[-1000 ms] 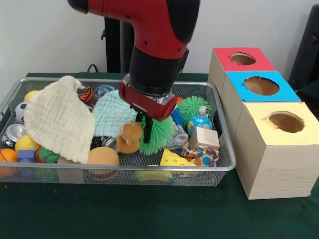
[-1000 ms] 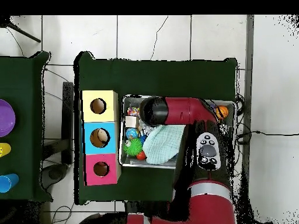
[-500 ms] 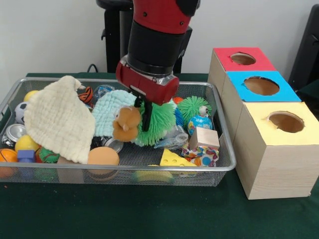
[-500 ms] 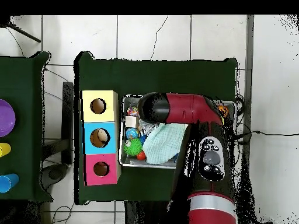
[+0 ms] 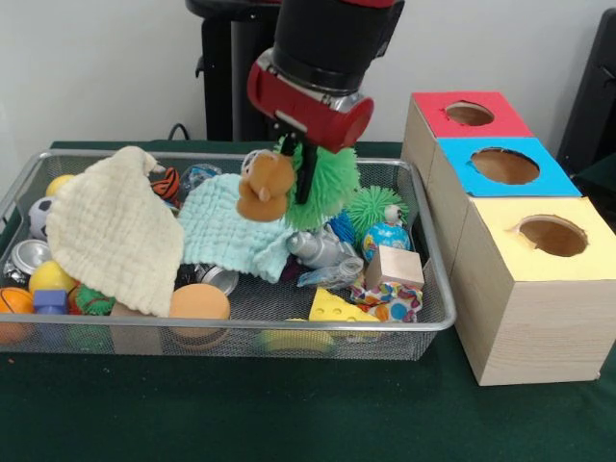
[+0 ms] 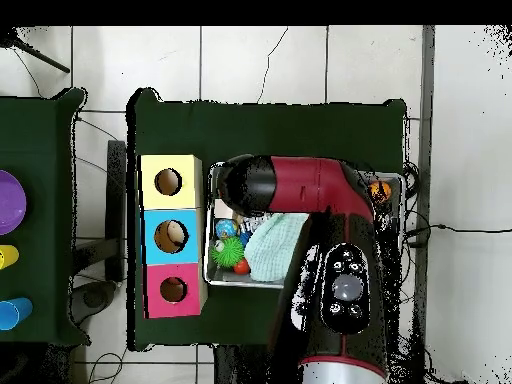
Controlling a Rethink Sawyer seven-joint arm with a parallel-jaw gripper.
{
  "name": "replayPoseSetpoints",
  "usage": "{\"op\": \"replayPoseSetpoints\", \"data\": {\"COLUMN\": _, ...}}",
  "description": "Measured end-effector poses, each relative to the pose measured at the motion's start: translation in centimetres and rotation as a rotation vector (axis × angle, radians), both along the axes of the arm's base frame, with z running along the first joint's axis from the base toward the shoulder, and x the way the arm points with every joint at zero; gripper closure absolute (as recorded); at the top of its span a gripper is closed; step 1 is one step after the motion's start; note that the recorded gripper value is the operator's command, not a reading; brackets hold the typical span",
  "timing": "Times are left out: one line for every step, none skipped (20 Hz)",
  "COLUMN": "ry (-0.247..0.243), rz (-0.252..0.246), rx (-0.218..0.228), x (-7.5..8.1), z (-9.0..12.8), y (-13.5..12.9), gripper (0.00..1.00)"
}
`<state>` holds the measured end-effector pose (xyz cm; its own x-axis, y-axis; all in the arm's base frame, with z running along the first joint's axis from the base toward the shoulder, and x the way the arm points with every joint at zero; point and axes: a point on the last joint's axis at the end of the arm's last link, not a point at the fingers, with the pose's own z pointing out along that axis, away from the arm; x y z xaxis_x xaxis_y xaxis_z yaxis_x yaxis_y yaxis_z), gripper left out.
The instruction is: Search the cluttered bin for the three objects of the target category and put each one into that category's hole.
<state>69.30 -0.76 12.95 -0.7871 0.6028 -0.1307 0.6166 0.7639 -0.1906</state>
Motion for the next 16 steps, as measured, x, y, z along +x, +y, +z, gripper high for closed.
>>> {"op": "replayPoseSetpoints", "data": {"ry": 0.008, "rz": -0.001, "rx": 0.000, "x": -0.1, "z": 0.5, "y": 0.5, "gripper": 1.00}}
{"op": "replayPoseSetpoints", "data": {"ry": 0.011, "rz": -0.002, "rx": 0.001, "x": -0.1, "z": 0.7, "y": 0.7, "gripper": 1.00}}
{"op": "replayPoseSetpoints", "data": {"ry": 0.015, "rz": -0.002, "rx": 0.002, "x": -0.2, "z": 0.9, "y": 1.0, "gripper": 1.00}}
{"op": "replayPoseSetpoints", "data": {"ry": 0.020, "rz": -0.004, "rx": 0.004, "x": -0.3, "z": 1.4, "y": 1.5, "gripper": 1.00}}
{"op": "replayPoseSetpoints", "data": {"ry": 0.023, "rz": -0.003, "rx": 0.006, "x": -0.4, "z": 2.0, "y": 2.3, "gripper": 1.00}}
{"op": "replayPoseSetpoints", "data": {"ry": 0.022, "rz": 0.000, "rx": 0.007, "x": -0.5, "z": 2.5, "y": 3.3, "gripper": 1.00}}
{"op": "replayPoseSetpoints", "data": {"ry": 0.021, "rz": 0.002, "rx": 0.009, "x": -0.6, "z": 2.8, "y": 3.8, "gripper": 1.00}}
{"op": "replayPoseSetpoints", "data": {"ry": 0.019, "rz": 0.004, "rx": 0.010, "x": -0.7, "z": 3.0, "y": 4.3, "gripper": 1.00}}
{"op": "replayPoseSetpoints", "data": {"ry": 0.018, "rz": 0.006, "rx": 0.011, "x": -0.8, "z": 3.3, "y": 4.8, "gripper": 1.00}}
{"op": "replayPoseSetpoints", "data": {"ry": 0.018, "rz": 0.007, "rx": 0.013, "x": -0.9, "z": 3.4, "y": 5.1, "gripper": 1.00}}
{"op": "replayPoseSetpoints", "data": {"ry": 0.020, "rz": 0.008, "rx": 0.014, "x": -1.2, "z": 3.5, "y": 5.6, "gripper": 1.00}}
{"op": "replayPoseSetpoints", "data": {"ry": 0.022, "rz": 0.010, "rx": 0.015, "x": -1.4, "z": 3.5, "y": 6.1, "gripper": 1.00}}
{"op": "replayPoseSetpoints", "data": {"ry": 0.029, "rz": 0.009, "rx": 0.020, "x": -1.8, "z": 3.5, "y": 6.7, "gripper": 1.00}}
{"op": "replayPoseSetpoints", "data": {"ry": 0.032, "rz": 0.007, "rx": 0.022, "x": -1.9, "z": 3.4, "y": 6.9, "gripper": 1.00}}
{"op": "replayPoseSetpoints", "data": {"ry": 0.037, "rz": 0.003, "rx": 0.026, "x": -2.2, "z": 3.3, "y": 7.0, "gripper": 1.00}}
{"op": "replayPoseSetpoints", "data": {"ry": 0.042, "rz": -0.001, "rx": 0.029, "x": -2.4, "z": 3.2, "y": 7.2, "gripper": 1.00}}
